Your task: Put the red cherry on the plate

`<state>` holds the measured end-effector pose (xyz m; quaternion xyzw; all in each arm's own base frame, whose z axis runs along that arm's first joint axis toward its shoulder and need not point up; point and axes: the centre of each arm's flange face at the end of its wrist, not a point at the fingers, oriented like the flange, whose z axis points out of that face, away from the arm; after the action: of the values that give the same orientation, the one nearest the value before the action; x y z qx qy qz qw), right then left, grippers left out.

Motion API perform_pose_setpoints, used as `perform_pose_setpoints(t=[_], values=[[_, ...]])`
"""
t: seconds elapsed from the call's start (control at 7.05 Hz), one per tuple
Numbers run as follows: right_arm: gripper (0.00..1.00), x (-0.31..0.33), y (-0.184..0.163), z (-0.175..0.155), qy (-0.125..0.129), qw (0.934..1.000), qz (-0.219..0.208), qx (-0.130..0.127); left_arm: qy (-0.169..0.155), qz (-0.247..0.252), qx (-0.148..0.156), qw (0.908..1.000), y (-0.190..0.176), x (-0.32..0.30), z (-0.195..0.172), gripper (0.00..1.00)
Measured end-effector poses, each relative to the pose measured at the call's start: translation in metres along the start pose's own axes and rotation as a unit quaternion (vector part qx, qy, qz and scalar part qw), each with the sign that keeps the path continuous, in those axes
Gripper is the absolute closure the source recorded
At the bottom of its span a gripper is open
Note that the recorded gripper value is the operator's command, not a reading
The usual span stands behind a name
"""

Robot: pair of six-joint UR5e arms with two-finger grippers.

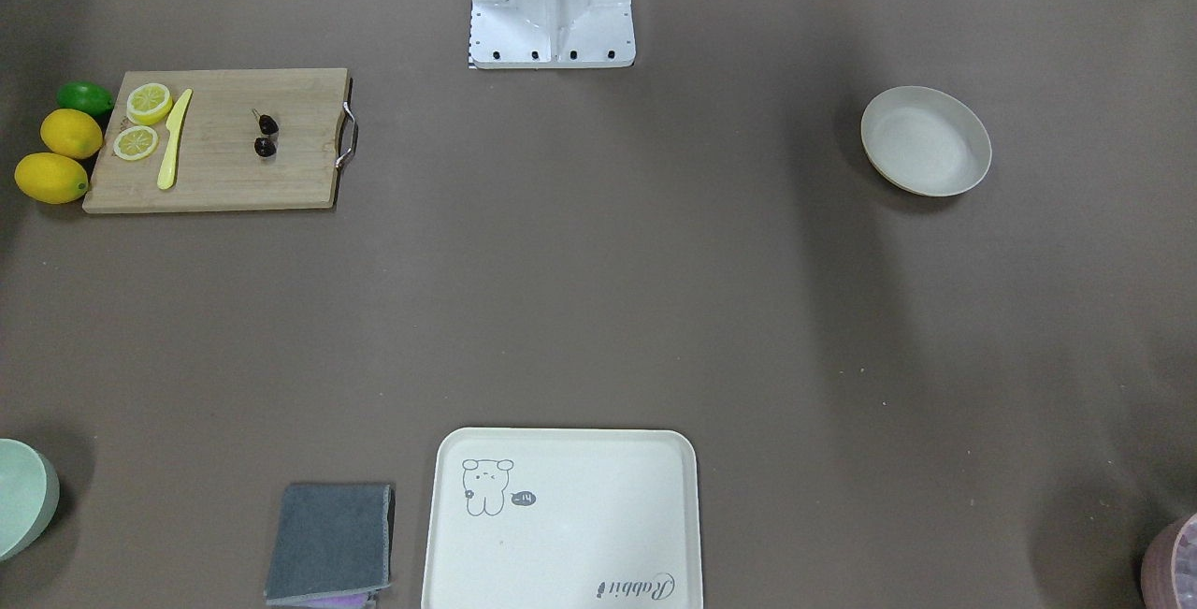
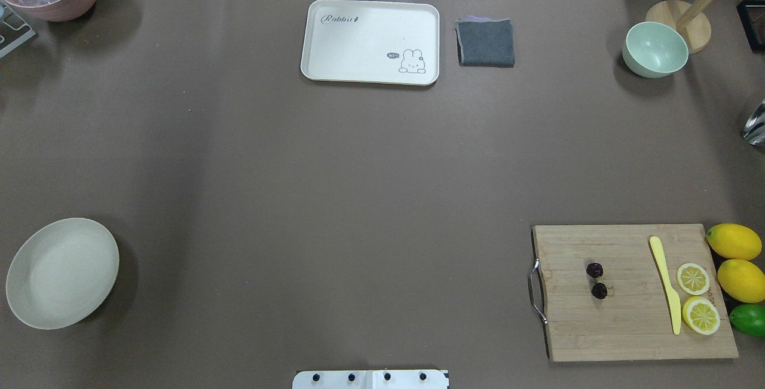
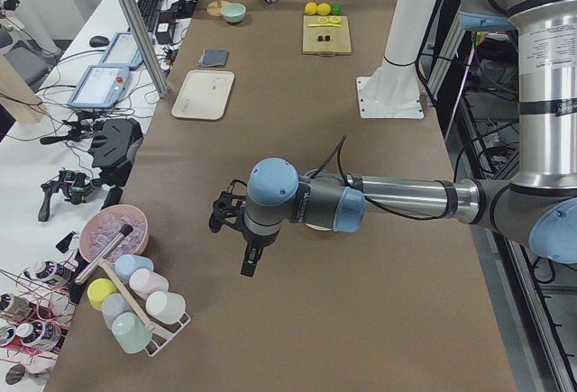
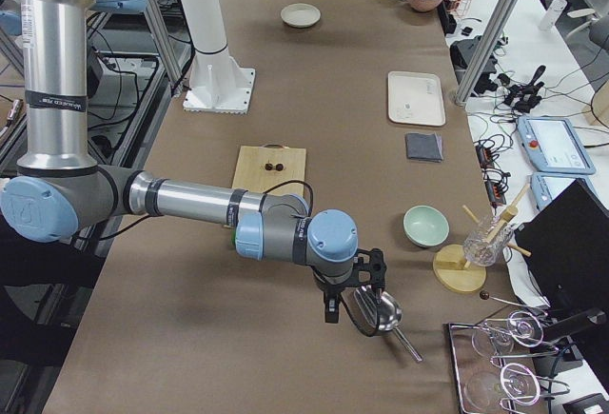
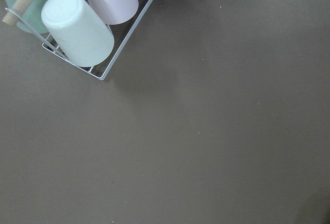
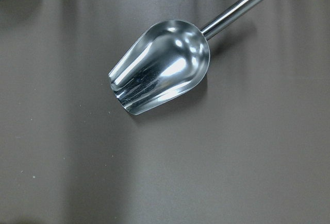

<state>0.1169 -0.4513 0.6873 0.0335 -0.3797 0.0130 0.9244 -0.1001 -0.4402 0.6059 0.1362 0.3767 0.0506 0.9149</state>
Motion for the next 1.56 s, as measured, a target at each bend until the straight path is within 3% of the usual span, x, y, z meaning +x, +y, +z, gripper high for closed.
perform_pose_setpoints(t=[1.56], values=[[0.0,-0.0013,0.0009,-0.0068,-0.001,1.0,0.001,0.006,0.0,0.0,-0.001,1.0,0.0004,0.0,0.001,0.02]])
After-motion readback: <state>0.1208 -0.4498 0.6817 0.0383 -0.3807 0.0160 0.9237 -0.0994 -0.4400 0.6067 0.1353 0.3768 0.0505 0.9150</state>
